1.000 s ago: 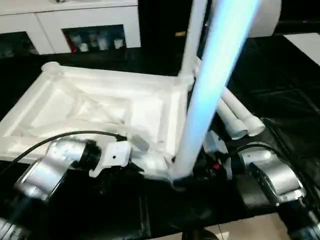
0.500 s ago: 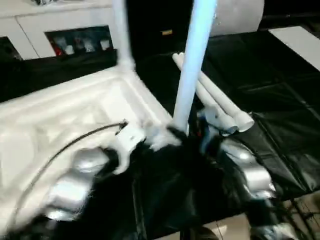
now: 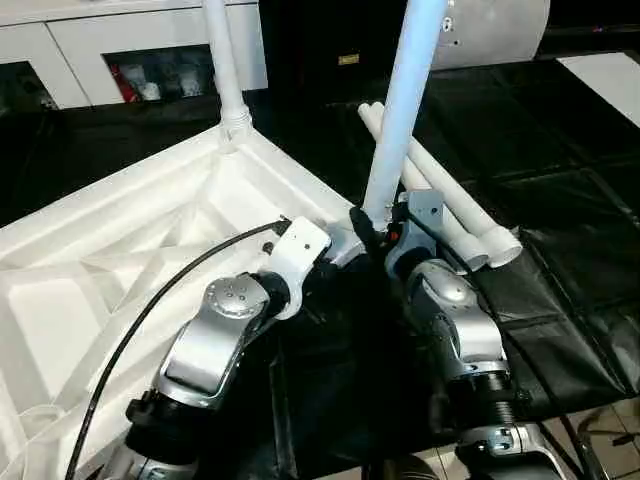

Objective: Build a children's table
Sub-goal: Rotate leg to tighten

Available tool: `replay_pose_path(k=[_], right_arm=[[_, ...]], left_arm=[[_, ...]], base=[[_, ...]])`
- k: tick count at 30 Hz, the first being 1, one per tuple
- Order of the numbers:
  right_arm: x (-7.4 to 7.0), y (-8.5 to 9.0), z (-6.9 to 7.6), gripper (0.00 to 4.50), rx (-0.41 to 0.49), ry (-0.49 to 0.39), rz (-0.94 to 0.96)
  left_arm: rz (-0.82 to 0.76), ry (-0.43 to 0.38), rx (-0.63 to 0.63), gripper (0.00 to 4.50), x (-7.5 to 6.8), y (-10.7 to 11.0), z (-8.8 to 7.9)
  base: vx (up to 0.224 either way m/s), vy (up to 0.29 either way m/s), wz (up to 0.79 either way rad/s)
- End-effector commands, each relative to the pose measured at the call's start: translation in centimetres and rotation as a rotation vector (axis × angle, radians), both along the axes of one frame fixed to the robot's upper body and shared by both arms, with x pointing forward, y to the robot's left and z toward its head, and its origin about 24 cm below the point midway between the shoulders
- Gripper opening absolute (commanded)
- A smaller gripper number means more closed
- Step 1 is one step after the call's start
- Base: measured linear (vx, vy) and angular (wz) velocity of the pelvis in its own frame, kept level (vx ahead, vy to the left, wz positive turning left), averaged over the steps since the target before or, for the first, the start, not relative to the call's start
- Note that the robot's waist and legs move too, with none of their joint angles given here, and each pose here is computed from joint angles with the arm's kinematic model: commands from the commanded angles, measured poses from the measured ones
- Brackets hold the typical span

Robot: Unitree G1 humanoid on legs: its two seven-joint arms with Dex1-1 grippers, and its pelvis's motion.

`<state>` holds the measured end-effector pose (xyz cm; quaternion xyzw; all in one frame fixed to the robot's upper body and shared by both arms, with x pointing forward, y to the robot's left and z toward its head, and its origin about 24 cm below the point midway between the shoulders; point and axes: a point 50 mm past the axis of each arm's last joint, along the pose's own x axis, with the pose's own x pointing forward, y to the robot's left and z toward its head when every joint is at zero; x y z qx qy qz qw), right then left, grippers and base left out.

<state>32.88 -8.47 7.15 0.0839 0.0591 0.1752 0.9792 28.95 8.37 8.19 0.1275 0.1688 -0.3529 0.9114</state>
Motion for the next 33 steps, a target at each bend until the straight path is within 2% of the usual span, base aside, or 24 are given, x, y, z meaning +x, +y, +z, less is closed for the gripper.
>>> replay_pose_path(k=[1,7,9,10,12,15,18,20,24,26,27,30,33], right_arm=[[-1.3,2.9,-1.2,3.45,0.045,0.053,0.14],[-1.9,1.1,-0.4,3.91,0.057,-0.011,0.121],[-2.7,-0.2,-0.3,4.14,0.037,-0.036,0.118],[-3.1,-0.6,-0.2,4.19,0.042,-0.041,0.12],[-3.6,-1.3,0.0,4.34,0.056,-0.051,0.102],[-4.1,-2.6,0.7,4.47,0.097,-0.074,0.022],[-4.2,-3.0,1.4,4.5,0.134,-0.095,-0.011],[-4.3,-3.0,1.3,4.5,0.123,-0.08,-0.002],[-5.0,-2.0,0.2,4.5,0.004,0.019,0.126],[-5.2,-1.6,0.0,4.5,-0.014,0.036,0.167],[-5.6,-0.8,-0.5,4.5,-0.062,0.079,0.248],[-5.8,-0.4,-0.8,4.5,-0.085,0.098,0.284],[-5.9,0.0,-1.0,4.5,-0.104,0.126,0.303]], left_arm=[[0.035,-0.177,-0.011,0.0,1.3,0.4,3.0],[0.042,-0.194,-0.006,0.0,2.0,1.1,2.7],[0.046,-0.189,-0.043,0.0,2.2,1.4,2.8],[0.041,-0.189,-0.062,0.27,2.2,1.5,2.9],[0.035,-0.194,-0.086,0.55,2.1,1.6,3.0],[0.045,-0.201,-0.13,0.65,1.9,2.1,3.3],[0.118,-0.199,-0.135,0.88,2.0,3.5,3.2],[0.151,-0.202,-0.136,0.88,2.0,4.1,3.4],[0.252,-0.23,-0.045,0.88,1.9,6.6,3.9],[0.271,-0.237,-0.012,0.88,1.7,7.3,4.0],[0.32,-0.237,0.072,0.88,1.3,8.9,4.0],[0.349,-0.231,0.115,0.88,1.1,9.8,4.1],[0.411,-0.209,0.201,0.88,0.2,12.0,4.5]], base=[[0.0,0.0,0.0],[0.0,0.0,0.0],[0.0,0.0,0.0],[0.0,0.0,0.0],[0.0,0.0,0.0],[0.0,0.0,0.0],[0.0,0.0,0.0],[0.0,0.0,0.0],[0.0,0.0,0.0],[0.0,0.0,0.0],[0.0,0.0,0.0],[0.0,0.0,0.0],[0.0,0.0,0.0]])
